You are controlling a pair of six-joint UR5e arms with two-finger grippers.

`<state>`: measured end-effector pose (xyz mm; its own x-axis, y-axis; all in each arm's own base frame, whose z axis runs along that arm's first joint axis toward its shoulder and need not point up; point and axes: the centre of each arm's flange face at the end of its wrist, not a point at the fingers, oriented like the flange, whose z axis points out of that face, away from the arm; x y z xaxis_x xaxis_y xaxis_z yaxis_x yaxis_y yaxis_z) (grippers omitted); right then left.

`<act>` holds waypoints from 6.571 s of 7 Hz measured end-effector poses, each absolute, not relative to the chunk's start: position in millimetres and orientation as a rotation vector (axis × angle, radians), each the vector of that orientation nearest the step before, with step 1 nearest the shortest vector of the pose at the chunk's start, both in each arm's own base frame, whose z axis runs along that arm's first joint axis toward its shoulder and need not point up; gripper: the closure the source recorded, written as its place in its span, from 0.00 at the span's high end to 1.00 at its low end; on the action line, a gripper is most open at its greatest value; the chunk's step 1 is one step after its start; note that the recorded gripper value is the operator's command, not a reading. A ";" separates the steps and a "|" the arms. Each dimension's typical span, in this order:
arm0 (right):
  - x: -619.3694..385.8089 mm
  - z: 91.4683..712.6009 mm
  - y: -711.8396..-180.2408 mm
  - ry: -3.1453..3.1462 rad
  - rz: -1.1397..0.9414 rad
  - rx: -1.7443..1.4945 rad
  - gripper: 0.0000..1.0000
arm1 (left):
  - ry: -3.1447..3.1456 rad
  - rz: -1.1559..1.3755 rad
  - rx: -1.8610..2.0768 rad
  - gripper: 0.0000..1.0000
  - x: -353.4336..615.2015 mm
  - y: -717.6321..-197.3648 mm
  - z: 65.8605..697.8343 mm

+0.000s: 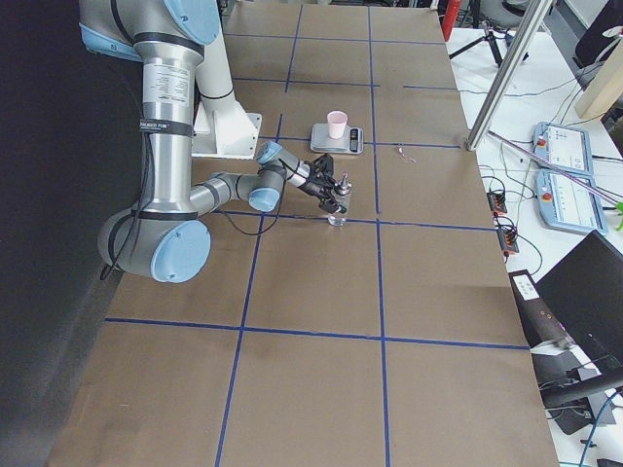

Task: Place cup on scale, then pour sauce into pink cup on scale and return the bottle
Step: 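Lift the bottle with the right gripper and carry it above the cup, then tilt the bottle spout down over the pink cup to pour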

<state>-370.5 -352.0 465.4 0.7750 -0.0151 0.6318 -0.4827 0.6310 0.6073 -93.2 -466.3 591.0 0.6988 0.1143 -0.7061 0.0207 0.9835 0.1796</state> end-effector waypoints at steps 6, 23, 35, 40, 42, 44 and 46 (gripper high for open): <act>-335.8 403.0 -369.8 -0.652 0.314 0.997 0.00 | 0.797 0.052 0.179 1.00 -93.2 -466.3 591.2; -546.7 267.0 -361.3 0.475 -0.722 1.073 0.00 | 0.800 0.051 0.176 1.00 -93.0 -466.2 592.2; -551.7 255.2 -346.7 0.801 -0.892 1.129 0.00 | 0.800 0.049 0.172 1.00 -93.0 -465.7 593.7; -550.9 254.5 -347.4 0.800 -0.889 1.130 0.00 | 0.800 0.049 0.172 1.00 -93.2 -465.4 593.7; -550.8 254.3 -347.4 0.798 -0.888 1.131 0.00 | 0.800 0.049 0.173 1.00 -93.4 -465.4 593.4; -550.4 253.8 -347.6 0.795 -0.884 1.133 0.00 | 0.800 0.048 0.173 1.00 -93.6 -465.3 593.3; -548.6 250.7 -348.0 0.778 -0.869 1.140 0.00 | 0.800 0.048 0.173 1.00 -93.7 -465.3 593.3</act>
<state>-548.6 -348.0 250.7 0.4577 -0.1783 -0.8711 0.8854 0.1812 0.4281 -93.7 -465.3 593.3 0.6964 0.1085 -0.7094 0.0224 0.9847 0.1726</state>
